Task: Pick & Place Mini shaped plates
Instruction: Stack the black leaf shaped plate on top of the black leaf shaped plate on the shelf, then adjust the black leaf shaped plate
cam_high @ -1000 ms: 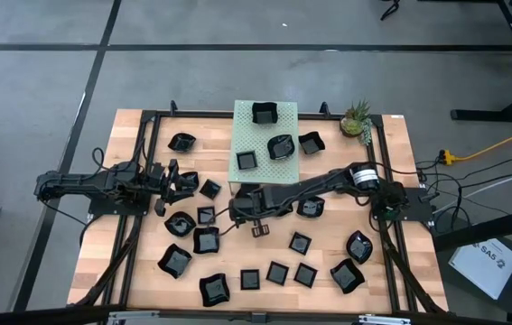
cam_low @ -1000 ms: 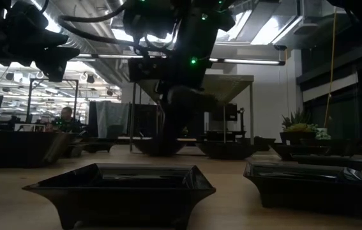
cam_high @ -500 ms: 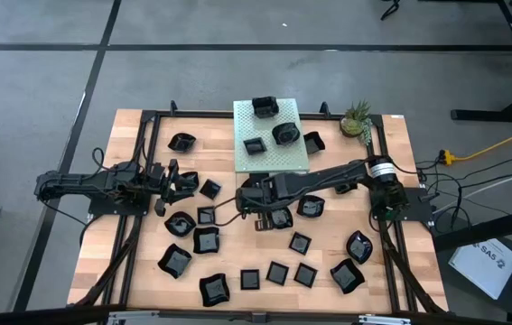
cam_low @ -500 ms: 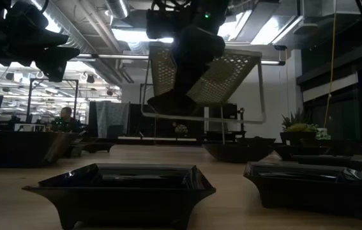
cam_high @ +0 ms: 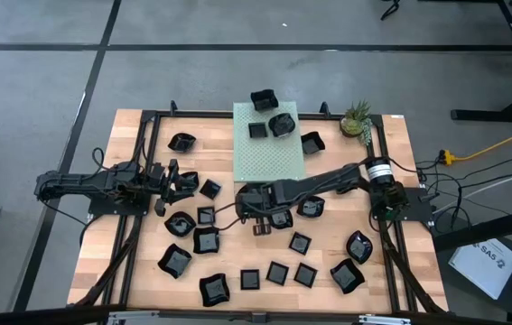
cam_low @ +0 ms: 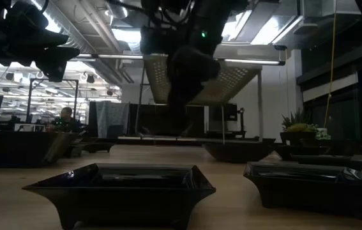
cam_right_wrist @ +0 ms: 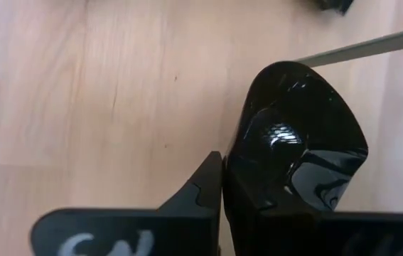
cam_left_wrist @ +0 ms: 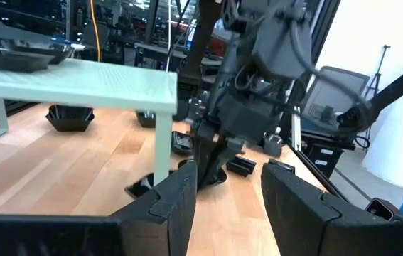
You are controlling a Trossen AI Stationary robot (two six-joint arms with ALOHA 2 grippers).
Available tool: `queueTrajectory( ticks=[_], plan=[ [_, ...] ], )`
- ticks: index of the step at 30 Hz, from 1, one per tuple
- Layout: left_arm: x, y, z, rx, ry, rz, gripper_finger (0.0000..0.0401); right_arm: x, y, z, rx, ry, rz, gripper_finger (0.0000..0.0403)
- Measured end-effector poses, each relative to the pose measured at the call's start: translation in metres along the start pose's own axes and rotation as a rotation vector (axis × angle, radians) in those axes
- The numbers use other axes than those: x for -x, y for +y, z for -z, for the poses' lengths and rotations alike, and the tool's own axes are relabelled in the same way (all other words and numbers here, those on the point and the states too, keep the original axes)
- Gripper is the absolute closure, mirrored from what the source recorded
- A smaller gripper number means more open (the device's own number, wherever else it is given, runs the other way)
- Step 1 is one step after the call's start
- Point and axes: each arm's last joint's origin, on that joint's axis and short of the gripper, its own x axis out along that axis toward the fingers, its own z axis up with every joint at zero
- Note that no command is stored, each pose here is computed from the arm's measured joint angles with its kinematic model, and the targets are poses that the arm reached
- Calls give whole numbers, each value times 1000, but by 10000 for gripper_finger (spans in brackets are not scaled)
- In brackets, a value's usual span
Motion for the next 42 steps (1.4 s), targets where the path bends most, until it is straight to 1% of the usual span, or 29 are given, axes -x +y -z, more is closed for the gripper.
queueTrajectory(
  ticks=[8, 21, 23, 27, 33, 36, 39, 42],
  plan=[
    [0, 0, 0, 0, 0, 0, 249, -28, 10, 19, -4, -52, 8, 389],
    [0, 0, 0, 0, 0, 0, 249, -32, 13, 22, 0, -60, 2, 388],
    [0, 0, 0, 0, 0, 1, 249, -32, 13, 22, 2, -61, -17, 382],
    [0, 0, 0, 0, 0, 0, 249, -32, 15, 22, 0, -62, -54, 345],
    [0, 0, 0, 0, 0, 0, 249, -32, 17, 22, 0, -63, -56, 260],
    [0, 0, 0, 0, 0, 0, 249, -31, 19, 22, 5, -63, -53, 224],
    [0, 0, 0, 0, 0, 0, 249, -29, 23, 22, 11, -61, -33, 202],
    [0, 0, 0, 0, 0, 0, 249, -28, 26, 21, 17, -66, -23, 193]
  ],
)
